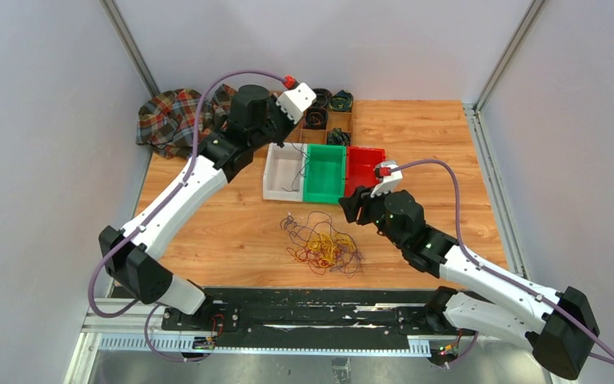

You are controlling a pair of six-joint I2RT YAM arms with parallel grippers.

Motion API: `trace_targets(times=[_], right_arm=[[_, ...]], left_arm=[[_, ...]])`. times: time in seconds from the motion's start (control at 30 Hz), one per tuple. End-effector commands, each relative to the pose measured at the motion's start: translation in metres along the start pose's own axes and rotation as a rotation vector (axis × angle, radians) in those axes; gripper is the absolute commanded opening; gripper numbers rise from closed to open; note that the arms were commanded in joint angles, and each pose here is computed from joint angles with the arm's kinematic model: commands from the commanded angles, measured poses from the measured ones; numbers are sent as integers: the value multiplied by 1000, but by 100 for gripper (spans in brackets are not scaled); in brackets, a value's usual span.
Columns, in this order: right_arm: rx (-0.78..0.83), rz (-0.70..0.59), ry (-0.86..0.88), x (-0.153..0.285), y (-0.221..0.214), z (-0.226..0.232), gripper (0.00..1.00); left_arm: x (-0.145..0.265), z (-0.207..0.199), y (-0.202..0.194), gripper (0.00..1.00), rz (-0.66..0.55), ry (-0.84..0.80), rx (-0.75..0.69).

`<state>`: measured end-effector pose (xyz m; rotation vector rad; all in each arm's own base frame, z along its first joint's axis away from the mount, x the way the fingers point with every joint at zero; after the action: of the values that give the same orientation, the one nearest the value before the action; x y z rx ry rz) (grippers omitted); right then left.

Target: Untangle the cables

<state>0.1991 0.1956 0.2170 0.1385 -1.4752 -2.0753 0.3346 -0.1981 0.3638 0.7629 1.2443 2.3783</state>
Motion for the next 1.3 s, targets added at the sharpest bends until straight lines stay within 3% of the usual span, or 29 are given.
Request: trace_targets(times=[0.0,0.27,0.77,1.27], right_arm=[[-17,-21,-50,5,0,-11,51],[-16,-16,-71,5,-2,-18,51],[-72,-70,-140,9,11,-35,49],[-87,-113,-203,21,19,-52,48]], left_arm=[[-20,16,0,0,-24,61,-71],[-39,33,-9,0,-5,88,-72],[-30,6,80,0,-216,-82,1],[-98,-24,38,0,-93,-136,-13]])
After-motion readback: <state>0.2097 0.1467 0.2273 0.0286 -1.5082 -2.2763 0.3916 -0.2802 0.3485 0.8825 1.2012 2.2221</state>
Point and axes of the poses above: each gripper's point midway between its finger pads, its own x axis back along the fingers, its own z axis along the line the jaws close on, y = z × x, the point moved 7 cm from there along x, back along the fingers, and after that the axes turned 6 degrees about -x, right-handed, at the moved point
